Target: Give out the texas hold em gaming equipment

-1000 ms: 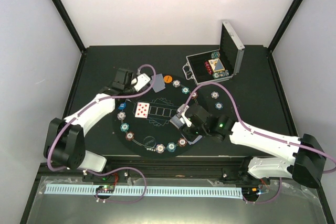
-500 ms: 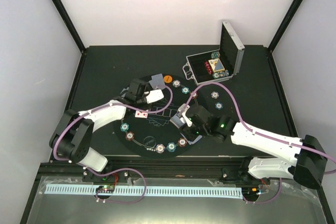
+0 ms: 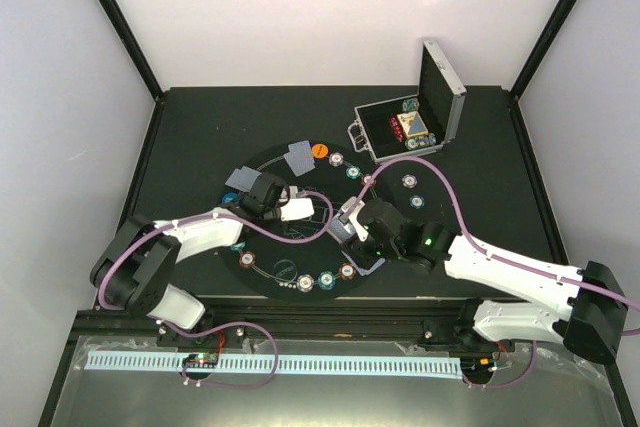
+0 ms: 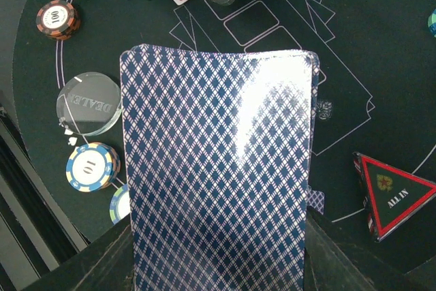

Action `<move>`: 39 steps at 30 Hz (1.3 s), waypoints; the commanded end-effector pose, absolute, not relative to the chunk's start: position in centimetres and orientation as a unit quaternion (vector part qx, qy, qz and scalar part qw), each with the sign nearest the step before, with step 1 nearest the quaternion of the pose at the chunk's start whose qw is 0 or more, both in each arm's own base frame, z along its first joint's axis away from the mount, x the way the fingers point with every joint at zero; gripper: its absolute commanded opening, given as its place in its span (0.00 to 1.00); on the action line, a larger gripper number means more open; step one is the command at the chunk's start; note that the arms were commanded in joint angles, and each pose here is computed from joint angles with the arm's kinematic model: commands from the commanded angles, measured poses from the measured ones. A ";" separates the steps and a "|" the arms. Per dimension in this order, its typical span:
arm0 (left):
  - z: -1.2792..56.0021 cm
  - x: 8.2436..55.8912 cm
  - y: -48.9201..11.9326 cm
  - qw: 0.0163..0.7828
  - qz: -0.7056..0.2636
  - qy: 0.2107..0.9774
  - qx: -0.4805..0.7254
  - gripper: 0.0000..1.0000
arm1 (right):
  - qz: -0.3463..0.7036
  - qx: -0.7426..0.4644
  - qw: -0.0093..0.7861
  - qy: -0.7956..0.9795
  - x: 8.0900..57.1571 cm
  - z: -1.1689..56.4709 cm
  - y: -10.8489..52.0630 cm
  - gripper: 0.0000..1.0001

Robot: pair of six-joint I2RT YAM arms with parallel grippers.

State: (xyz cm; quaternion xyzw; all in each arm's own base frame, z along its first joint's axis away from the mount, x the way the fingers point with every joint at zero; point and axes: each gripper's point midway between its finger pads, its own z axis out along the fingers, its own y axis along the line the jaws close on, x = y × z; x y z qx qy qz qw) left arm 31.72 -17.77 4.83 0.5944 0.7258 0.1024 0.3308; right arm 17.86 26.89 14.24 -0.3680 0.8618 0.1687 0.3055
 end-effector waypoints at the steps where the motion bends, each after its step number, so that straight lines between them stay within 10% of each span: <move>1: 6.0 31.5 -18.3 0.346 0.101 0.711 0.603 0.01 | 0.178 -0.355 0.330 0.857 18.5 15.3 27.0 0.55; 22: 3.2 29.3 -16.9 0.295 0.096 0.734 0.603 0.06 | 0.182 -0.356 0.330 0.855 18.4 15.5 27.0 0.55; 39: 13.4 28.7 -17.3 0.424 0.036 0.766 0.483 0.46 | 0.166 -0.354 0.327 0.860 18.7 15.0 26.8 0.55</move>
